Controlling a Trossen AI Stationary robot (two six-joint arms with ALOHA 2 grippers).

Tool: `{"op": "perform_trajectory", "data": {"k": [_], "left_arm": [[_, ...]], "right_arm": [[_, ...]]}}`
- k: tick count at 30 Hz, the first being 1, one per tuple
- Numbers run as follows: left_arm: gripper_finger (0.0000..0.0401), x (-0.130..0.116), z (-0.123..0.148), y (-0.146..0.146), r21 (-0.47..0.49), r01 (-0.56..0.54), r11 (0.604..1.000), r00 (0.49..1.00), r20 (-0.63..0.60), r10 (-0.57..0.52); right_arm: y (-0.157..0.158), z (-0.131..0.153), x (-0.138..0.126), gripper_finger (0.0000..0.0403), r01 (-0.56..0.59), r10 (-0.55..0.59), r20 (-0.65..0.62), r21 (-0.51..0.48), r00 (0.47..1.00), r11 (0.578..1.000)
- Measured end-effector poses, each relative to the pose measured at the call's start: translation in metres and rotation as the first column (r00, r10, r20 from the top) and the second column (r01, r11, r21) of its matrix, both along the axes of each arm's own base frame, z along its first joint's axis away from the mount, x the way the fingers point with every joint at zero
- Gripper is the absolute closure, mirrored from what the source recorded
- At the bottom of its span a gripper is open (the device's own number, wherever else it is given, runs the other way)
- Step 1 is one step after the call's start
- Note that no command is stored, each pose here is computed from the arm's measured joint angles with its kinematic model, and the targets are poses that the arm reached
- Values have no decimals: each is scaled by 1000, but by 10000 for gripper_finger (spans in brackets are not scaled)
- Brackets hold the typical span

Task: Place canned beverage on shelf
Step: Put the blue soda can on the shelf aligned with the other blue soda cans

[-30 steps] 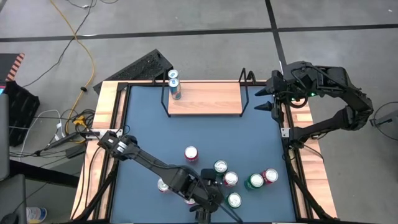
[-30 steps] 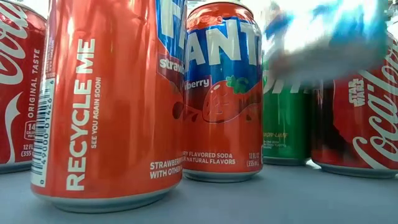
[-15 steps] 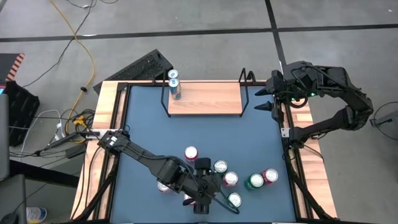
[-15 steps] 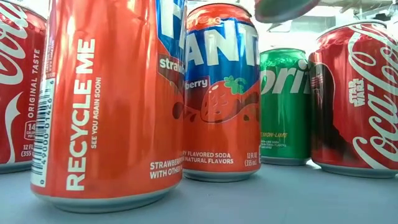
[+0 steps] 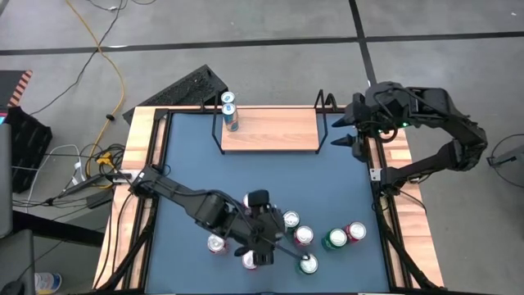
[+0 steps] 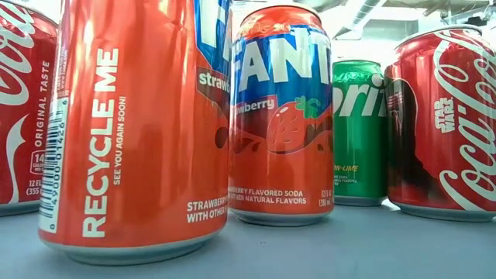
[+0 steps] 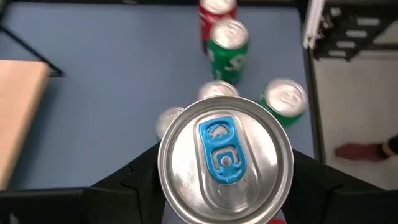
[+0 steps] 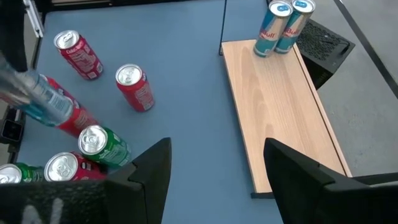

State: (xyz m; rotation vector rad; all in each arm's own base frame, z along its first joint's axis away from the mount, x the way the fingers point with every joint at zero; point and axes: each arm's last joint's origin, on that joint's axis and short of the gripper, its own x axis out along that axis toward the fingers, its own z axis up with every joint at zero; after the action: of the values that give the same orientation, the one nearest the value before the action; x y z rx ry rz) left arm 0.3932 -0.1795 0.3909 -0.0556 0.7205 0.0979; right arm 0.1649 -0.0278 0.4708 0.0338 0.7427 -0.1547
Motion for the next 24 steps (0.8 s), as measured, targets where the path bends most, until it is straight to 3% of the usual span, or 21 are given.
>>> {"op": "perform_trajectory", "data": {"k": [6, 13, 19, 24], "left_arm": [[183, -23, 22, 34, 38, -223, 974, 975, 2, 223], [183, -58, 35, 96, 89, -466, 880, 869, -139, 474], [183, -60, 45, 150, 183, -402, 897, 883, -181, 432], [183, -59, 52, 190, 232, -323, 918, 911, -186, 368]], "right_arm": [[0, 0, 1, 163, 0, 0, -3, 0, 1000, 1000], [-1, -1, 2, 163, 12, -12, -7, -12, 1000, 1000], [-3, -1, 5, 163, 61, -61, -13, -54, 998, 997], [-3, 0, 5, 163, 89, -89, 5, -25, 996, 996]]}}
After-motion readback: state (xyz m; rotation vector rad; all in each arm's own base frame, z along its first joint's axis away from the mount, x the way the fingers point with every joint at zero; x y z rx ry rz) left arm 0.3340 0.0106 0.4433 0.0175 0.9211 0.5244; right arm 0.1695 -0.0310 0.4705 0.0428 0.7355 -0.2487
